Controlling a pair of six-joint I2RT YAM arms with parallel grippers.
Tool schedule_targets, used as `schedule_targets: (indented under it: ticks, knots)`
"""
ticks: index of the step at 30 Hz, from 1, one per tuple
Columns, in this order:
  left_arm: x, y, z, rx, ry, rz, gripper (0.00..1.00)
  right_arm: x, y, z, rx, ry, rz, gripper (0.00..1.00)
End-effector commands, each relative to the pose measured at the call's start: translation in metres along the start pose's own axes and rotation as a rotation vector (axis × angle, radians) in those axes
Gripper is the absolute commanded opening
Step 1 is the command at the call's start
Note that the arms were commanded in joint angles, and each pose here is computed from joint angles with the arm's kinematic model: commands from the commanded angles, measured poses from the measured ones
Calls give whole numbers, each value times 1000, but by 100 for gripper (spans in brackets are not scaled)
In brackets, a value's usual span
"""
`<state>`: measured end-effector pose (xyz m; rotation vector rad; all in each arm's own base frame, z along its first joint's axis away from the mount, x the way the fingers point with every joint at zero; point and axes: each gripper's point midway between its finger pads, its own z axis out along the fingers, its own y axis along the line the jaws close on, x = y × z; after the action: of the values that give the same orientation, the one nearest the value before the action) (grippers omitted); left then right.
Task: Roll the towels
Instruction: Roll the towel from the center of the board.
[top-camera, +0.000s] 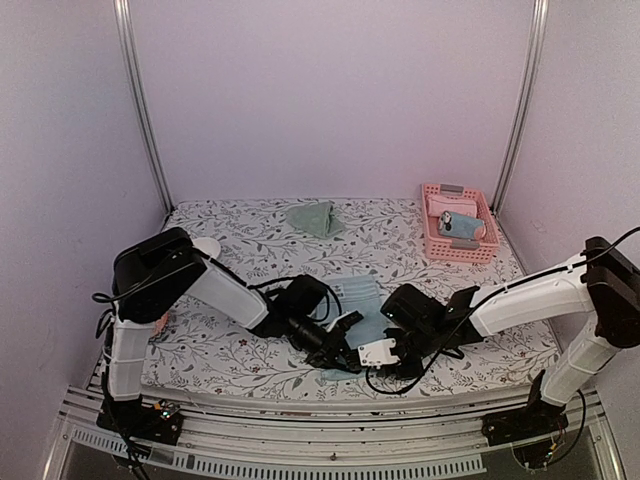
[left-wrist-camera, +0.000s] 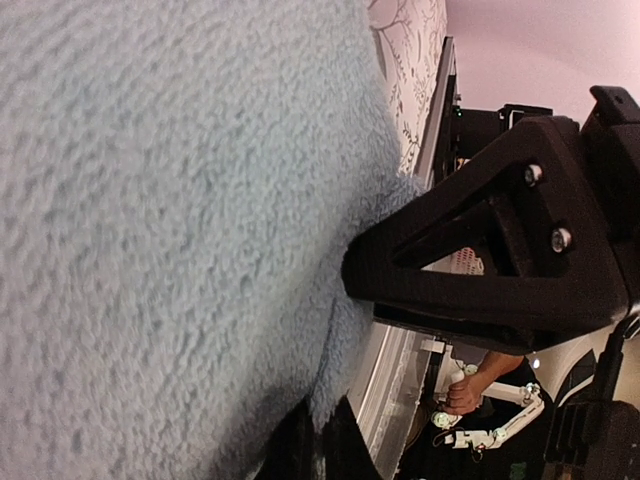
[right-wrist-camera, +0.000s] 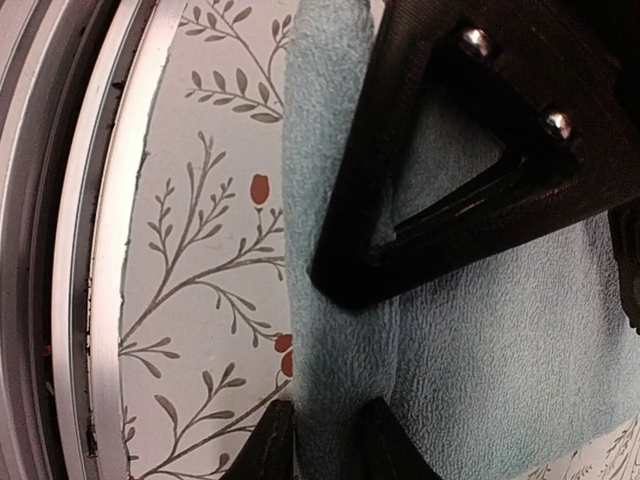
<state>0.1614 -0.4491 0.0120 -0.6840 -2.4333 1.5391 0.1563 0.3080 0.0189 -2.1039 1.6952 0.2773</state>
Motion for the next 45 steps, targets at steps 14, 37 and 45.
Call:
schedule_targets:
  ticks: [14, 37, 45]
  knots:
    - [-10, 7, -88, -523, -268, 384, 37, -2, 55, -6, -507, -32, 220, 3]
    - [19, -23, -13, -928, -117, 1252, 38, 9, 19, 17, -966, -69, 666, 3]
    - [28, -10, -5, -906, -51, 1250, 27, 9, 20, 20, -973, -73, 681, 3]
